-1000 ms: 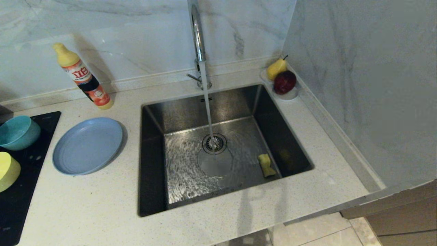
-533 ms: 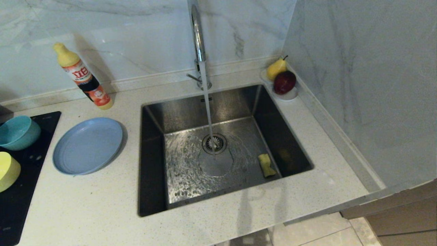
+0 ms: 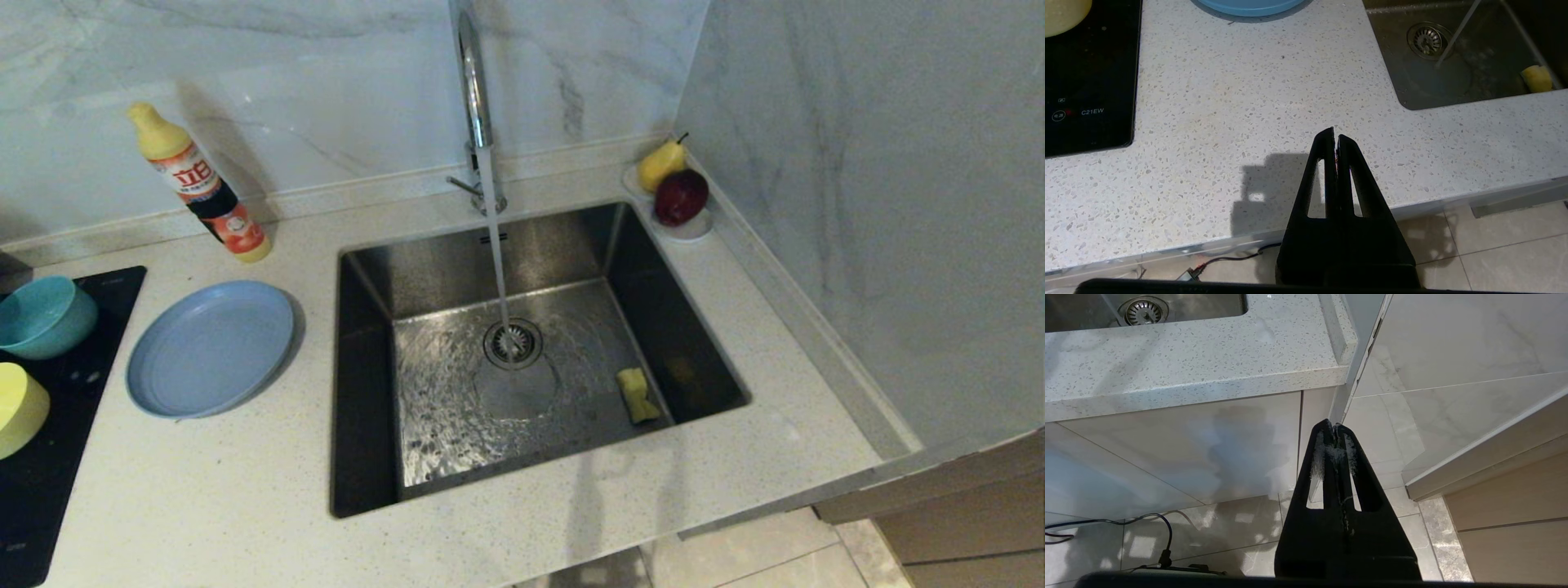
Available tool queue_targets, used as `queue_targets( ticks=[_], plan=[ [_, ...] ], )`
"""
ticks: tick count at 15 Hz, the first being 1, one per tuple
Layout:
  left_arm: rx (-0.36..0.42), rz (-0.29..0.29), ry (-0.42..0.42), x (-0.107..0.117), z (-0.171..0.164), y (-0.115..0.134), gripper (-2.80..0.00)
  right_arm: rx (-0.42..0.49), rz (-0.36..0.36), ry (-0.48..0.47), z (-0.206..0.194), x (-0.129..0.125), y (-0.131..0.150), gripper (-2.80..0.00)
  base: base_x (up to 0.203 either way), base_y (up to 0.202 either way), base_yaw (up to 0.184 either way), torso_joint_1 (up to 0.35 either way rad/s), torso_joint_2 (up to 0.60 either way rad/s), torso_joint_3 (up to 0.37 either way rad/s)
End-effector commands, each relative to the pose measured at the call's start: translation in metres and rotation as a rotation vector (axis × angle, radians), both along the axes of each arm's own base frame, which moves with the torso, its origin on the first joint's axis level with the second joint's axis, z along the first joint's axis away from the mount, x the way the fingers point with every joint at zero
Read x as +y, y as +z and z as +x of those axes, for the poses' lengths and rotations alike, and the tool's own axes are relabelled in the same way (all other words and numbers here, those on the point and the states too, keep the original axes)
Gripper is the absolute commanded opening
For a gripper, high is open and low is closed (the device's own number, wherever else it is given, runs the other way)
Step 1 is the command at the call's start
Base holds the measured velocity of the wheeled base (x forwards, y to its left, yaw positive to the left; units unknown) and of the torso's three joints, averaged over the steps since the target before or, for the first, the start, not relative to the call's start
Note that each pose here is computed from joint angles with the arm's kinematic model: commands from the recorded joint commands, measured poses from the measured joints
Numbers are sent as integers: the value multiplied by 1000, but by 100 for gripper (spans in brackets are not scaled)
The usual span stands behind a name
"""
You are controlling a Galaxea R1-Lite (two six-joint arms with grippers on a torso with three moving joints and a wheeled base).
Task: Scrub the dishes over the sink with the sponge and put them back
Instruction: Turn off the faucet
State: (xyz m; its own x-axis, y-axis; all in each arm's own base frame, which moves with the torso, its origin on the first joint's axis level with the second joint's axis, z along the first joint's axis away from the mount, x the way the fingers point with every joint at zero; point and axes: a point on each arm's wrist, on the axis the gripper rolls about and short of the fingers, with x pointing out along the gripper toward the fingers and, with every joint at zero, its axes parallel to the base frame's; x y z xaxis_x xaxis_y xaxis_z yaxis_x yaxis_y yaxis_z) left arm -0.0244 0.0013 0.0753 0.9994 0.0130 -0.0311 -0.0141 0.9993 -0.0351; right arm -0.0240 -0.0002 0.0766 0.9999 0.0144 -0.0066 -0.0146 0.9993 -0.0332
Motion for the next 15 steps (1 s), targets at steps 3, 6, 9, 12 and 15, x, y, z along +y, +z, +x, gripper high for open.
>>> queue_targets(
  ticks=[3,6,9,12,15],
  plan=[
    [2,0,1,0,0,0,-280,1,1,1,0,0,0,-280,0,0,0,0,0,0],
    [1,1,1,0,0,0,-280,1,-1,0,0,0,0,-280,0,0,0,0,0,0],
    [3,3,1,0,0,0,-280,1,-1,1,0,0,0,-280,0,0,0,0,0,0],
    [1,1,1,0,0,0,-280,3,1,1,0,0,0,-280,0,0,0,0,0,0],
    [-3,-1,2,0,0,0,-280,1,1,-1,0,0,0,-280,0,0,0,0,0,0]
  ],
)
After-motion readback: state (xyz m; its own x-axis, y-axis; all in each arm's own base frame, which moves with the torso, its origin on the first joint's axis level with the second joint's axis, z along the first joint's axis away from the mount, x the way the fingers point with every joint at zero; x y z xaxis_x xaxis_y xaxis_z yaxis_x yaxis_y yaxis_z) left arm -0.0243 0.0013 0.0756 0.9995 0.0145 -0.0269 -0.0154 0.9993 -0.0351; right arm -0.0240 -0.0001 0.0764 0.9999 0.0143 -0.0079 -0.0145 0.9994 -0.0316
